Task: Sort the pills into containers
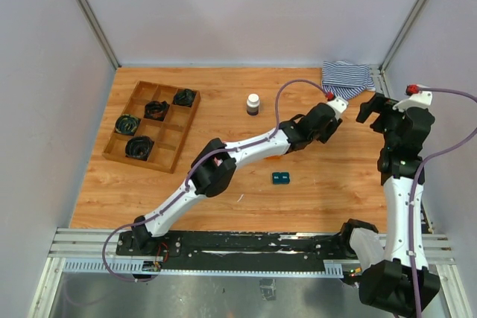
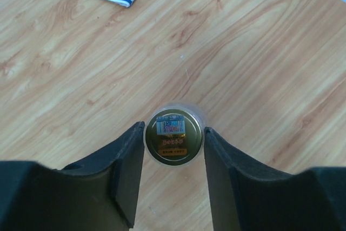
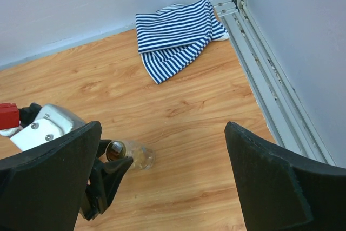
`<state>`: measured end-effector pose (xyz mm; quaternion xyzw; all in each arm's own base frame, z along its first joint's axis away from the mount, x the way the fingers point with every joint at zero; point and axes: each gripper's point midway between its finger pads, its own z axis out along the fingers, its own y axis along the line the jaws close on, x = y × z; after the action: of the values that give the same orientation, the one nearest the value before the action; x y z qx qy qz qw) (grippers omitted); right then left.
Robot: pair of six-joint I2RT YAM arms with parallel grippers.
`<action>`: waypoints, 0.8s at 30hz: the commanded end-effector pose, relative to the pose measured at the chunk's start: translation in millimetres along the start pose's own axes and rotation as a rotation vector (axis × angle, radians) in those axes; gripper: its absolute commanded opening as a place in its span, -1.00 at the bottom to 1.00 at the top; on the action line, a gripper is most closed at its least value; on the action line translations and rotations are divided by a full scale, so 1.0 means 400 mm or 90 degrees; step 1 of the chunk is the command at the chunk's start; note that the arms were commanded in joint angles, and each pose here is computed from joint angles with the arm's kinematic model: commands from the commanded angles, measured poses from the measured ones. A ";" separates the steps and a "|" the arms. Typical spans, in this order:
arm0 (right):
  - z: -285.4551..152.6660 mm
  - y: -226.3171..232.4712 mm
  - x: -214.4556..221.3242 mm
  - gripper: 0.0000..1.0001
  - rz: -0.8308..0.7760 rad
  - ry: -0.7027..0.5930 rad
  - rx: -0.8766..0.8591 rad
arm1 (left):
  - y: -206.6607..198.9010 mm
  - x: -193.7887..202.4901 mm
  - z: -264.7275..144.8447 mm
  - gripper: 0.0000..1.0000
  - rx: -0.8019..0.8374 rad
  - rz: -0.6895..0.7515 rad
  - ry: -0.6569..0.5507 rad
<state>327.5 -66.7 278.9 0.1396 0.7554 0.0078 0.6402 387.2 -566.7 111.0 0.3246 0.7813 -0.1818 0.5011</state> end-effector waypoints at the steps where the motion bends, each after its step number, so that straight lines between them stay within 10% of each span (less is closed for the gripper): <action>1: 0.003 -0.002 -0.009 0.97 0.006 -0.015 -0.009 | -0.021 -0.041 -0.005 0.14 -0.018 0.033 -0.028; 5: 0.002 0.027 0.000 0.97 -0.010 -0.012 -0.057 | -0.031 -0.090 -0.042 0.46 -0.002 0.008 -0.053; 15: -0.016 0.096 0.007 0.97 -0.058 -0.026 -0.172 | 0.000 -0.240 -0.339 0.51 0.069 -0.031 -0.223; 24: -0.089 0.278 0.089 0.97 -0.146 0.008 -0.525 | 0.027 -0.030 -0.577 0.54 0.166 0.136 -0.258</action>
<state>325.9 7.2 273.3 -0.0662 0.7455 0.1438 0.6475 273.4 -440.6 249.1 0.3517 0.6466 -0.2917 0.6109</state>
